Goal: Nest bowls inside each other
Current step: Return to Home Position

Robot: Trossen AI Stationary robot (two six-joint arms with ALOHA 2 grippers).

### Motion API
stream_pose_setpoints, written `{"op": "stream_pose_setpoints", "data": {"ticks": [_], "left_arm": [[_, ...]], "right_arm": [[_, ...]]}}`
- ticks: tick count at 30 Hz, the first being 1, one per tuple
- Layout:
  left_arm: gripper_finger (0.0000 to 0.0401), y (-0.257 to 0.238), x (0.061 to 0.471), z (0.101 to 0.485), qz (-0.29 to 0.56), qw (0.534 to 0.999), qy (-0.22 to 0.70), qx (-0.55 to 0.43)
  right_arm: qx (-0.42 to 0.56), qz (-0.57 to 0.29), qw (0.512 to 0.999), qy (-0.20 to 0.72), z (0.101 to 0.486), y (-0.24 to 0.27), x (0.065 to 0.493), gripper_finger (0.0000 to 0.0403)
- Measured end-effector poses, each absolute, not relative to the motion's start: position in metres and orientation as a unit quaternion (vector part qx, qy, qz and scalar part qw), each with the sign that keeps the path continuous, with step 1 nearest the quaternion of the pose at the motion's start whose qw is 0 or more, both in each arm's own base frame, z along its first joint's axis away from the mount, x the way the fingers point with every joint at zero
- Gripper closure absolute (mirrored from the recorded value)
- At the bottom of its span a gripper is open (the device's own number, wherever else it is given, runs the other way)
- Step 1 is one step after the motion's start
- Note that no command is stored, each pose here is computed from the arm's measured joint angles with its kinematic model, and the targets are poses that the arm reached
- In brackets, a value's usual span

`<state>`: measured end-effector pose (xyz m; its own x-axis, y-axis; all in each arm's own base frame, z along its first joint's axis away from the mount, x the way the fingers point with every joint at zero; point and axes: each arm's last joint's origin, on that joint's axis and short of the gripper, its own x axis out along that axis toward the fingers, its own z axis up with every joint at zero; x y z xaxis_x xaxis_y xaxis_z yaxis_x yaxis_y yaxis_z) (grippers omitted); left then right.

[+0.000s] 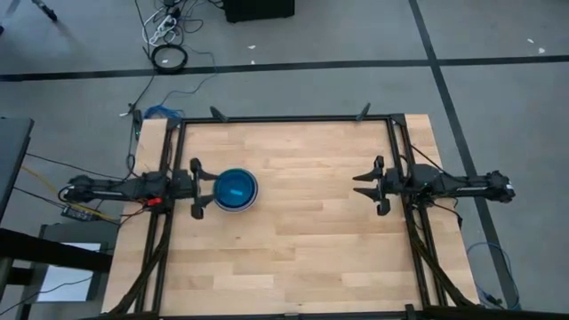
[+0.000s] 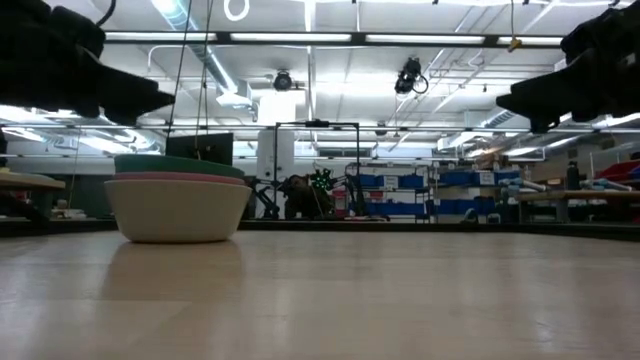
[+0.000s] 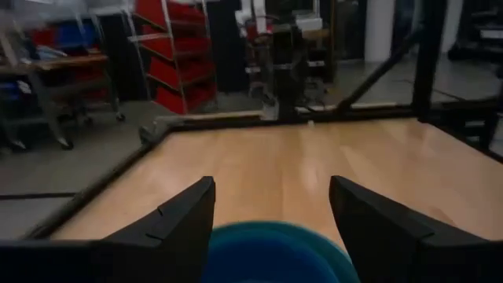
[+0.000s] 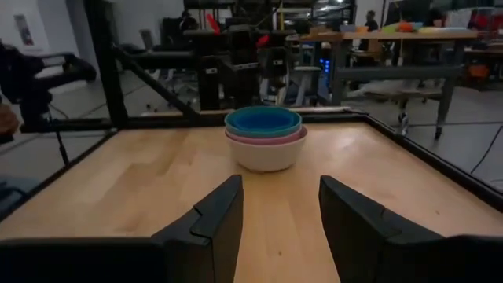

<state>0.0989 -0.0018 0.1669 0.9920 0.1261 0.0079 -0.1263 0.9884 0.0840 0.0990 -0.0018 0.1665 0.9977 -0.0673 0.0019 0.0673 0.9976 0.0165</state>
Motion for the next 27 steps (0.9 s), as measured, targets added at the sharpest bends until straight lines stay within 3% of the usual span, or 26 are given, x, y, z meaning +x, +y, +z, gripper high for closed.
{"op": "stream_pose_setpoints", "data": {"ticks": [13, 19, 27], "left_arm": [[0.0142, -0.0026, 0.1005, 0.1647, 0.054, 0.997, 0.011, 0.049], [0.0142, -0.0063, 0.1006, 0.1629, -0.013, 0.999, 0.018, 0.046], [0.0142, -0.0064, 0.1006, 0.1624, -0.014, 0.998, 0.020, 0.052]], "right_arm": [[-0.001, -0.027, 1.000, 0.013, 0.1641, -0.0014, 0.1005, 0.0247], [-0.025, -0.028, 0.999, 0.014, 0.1640, -0.0016, 0.1005, 0.0247], [-0.027, -0.028, 0.999, 0.014, 0.1639, -0.0016, 0.1006, 0.0247]]}}
